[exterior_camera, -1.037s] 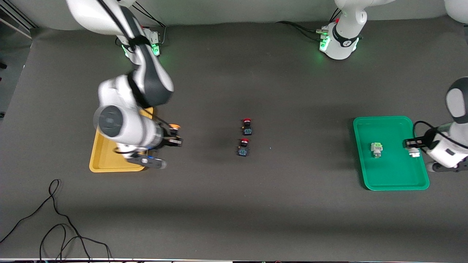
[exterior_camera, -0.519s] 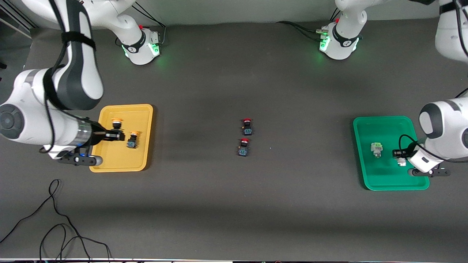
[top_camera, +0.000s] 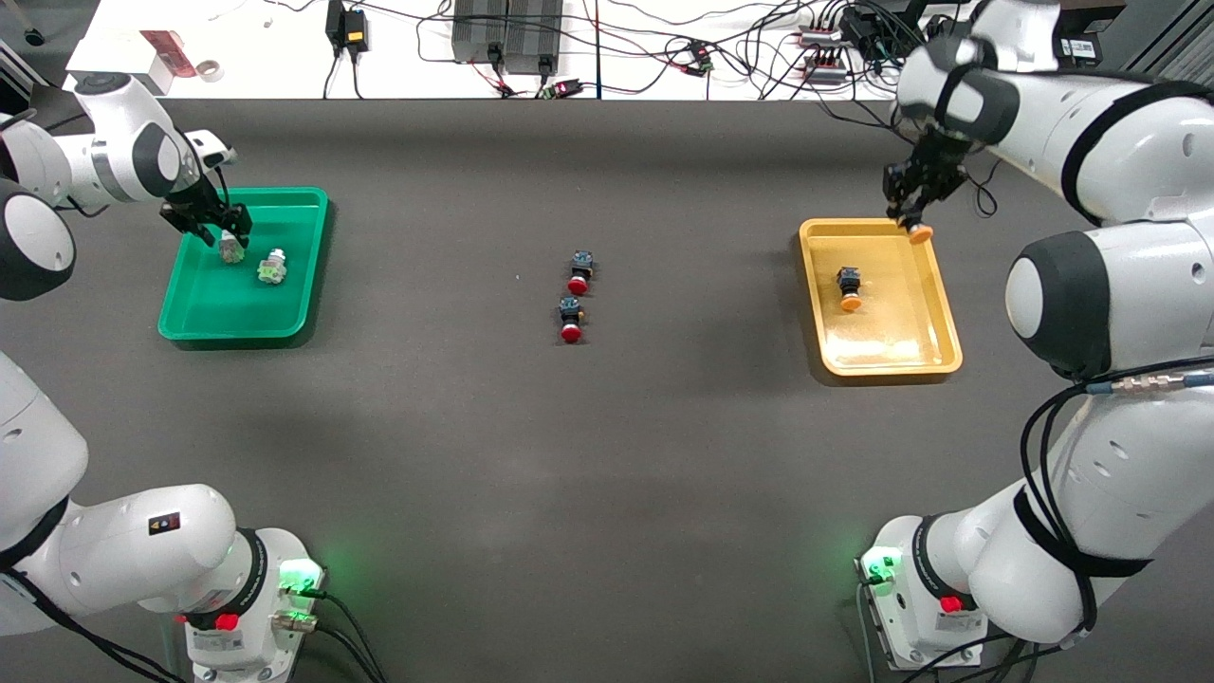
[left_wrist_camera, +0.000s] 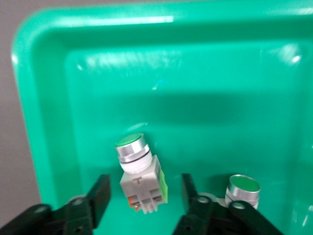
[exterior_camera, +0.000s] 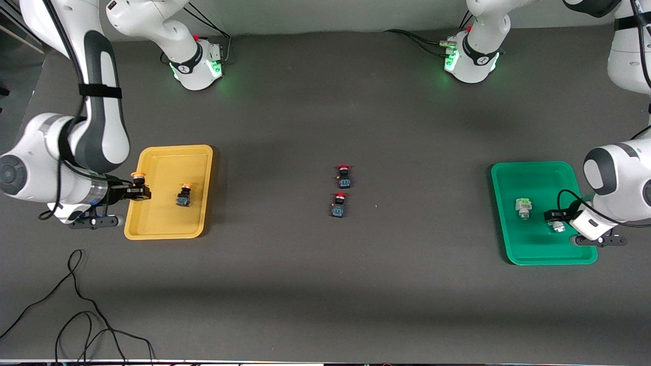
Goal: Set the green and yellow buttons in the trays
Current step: 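Open both grippers to release the buttons into the trays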
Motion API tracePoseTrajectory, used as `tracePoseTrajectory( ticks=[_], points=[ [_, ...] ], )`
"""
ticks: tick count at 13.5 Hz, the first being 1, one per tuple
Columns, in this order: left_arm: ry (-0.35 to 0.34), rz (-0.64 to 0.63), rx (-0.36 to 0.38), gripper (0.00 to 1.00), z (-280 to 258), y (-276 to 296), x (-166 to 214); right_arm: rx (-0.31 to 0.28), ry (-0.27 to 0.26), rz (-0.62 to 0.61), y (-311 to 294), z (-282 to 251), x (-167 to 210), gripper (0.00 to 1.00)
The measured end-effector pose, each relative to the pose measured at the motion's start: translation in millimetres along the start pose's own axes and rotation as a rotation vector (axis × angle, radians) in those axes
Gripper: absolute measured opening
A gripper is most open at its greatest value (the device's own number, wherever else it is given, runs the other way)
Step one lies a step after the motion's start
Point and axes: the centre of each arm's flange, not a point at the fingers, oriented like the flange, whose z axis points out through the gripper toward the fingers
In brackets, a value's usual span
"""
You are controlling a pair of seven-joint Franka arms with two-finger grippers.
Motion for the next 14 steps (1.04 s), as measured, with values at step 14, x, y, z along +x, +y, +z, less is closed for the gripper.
tracePoseTrajectory(
  ticks=[14],
  points=[
    [0.102,0.162,0.058,1.00,-338.1,122.0,-67.5,-0.017,0.057,-0.031,18.7,151.0,-19.7,0.41]
  ],
)
